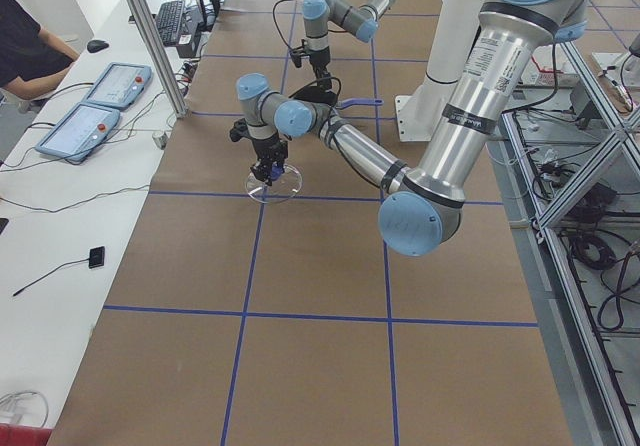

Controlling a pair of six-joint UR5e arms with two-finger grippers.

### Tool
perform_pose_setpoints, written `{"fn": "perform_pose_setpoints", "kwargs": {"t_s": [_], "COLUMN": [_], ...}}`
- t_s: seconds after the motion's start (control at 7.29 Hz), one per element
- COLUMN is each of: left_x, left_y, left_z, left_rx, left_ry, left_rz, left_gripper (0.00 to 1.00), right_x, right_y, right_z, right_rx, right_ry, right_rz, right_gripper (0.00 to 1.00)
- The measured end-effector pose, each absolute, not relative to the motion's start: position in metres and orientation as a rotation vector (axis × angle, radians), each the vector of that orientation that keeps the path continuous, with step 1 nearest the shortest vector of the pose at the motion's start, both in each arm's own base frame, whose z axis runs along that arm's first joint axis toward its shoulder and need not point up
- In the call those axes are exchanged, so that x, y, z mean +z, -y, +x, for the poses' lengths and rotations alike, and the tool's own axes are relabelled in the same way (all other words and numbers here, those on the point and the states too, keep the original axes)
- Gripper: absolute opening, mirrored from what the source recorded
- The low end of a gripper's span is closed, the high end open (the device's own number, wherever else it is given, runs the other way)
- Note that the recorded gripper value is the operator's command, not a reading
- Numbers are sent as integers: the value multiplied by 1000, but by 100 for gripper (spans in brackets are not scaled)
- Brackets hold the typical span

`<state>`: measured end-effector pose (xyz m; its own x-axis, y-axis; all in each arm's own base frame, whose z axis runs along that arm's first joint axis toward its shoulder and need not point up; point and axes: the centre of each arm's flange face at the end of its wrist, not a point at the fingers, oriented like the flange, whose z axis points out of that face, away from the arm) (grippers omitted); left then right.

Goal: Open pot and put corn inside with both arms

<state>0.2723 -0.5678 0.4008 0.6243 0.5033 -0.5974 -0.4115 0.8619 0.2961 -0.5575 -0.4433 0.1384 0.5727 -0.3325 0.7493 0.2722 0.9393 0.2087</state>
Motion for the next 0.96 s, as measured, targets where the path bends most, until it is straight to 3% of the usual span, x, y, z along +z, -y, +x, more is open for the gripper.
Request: {"fn": "perform_pose_setpoints", "kwargs": {"t_s": [0.96], "left_x": [497], "left_y": [569], "left_z": [283], "left_rx": [543], "left_ry": [-779], "left_rz": [61], "left_gripper": [67], "right_x": [143], "right_y": [500], "right_z": [-490], "right_rx": [-262], "right_ry": [901], "right_rz": [133], "right_gripper": [100]}}
